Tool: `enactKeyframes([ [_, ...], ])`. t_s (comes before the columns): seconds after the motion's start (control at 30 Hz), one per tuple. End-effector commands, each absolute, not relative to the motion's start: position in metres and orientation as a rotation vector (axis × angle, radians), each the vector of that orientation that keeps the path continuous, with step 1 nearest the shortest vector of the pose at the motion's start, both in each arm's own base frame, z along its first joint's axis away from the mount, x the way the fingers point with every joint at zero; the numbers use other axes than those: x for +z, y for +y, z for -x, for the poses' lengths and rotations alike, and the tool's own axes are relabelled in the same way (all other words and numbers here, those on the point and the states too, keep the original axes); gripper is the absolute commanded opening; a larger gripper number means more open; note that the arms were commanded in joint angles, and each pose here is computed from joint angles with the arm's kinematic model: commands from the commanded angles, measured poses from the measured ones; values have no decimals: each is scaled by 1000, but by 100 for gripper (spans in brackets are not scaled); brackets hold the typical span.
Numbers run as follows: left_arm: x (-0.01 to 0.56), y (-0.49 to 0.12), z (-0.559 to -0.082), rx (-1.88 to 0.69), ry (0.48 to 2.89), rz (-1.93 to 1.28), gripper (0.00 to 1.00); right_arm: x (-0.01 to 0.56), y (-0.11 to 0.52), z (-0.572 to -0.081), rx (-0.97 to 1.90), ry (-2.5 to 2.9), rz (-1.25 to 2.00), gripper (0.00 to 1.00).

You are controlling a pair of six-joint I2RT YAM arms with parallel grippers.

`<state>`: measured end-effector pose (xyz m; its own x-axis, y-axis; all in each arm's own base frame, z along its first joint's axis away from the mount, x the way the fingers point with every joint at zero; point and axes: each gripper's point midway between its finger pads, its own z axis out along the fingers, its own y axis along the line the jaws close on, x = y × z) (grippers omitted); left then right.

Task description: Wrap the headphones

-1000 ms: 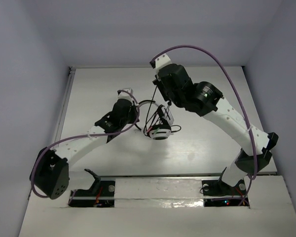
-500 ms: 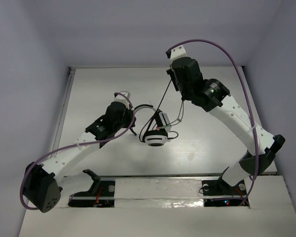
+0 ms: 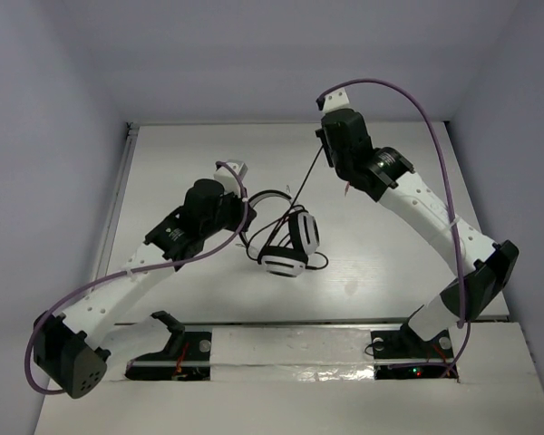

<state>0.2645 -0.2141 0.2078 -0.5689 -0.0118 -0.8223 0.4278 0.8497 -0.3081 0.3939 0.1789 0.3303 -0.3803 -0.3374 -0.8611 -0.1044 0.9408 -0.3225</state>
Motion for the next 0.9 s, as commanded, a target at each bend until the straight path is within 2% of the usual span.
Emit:
enactKeyframes([
  [0.0,276,-235,-252,-786,1918,-406,0,357,183,-398,-115,1851,195,8],
  [0.23,357,-233,-258,-896,1732,-284,0,316,208,-375,149,1902,200,7],
  [0.4,406,-236,-259,-974,1633,-260,0,310,237,-363,388,1853,203,8],
  [0.47,418,-236,-259,-991,1601,-251,0,308,256,-357,526,1796,244,17],
  [0.7,445,-231,-259,-1022,1543,-180,0,307,308,-344,878,1666,305,24],
  [0.73,450,-230,-258,-1034,1534,-160,0,295,312,-343,902,1679,312,29],
  [0.87,460,-225,-261,-1043,1514,-101,0,288,335,-332,1070,1620,360,34],
])
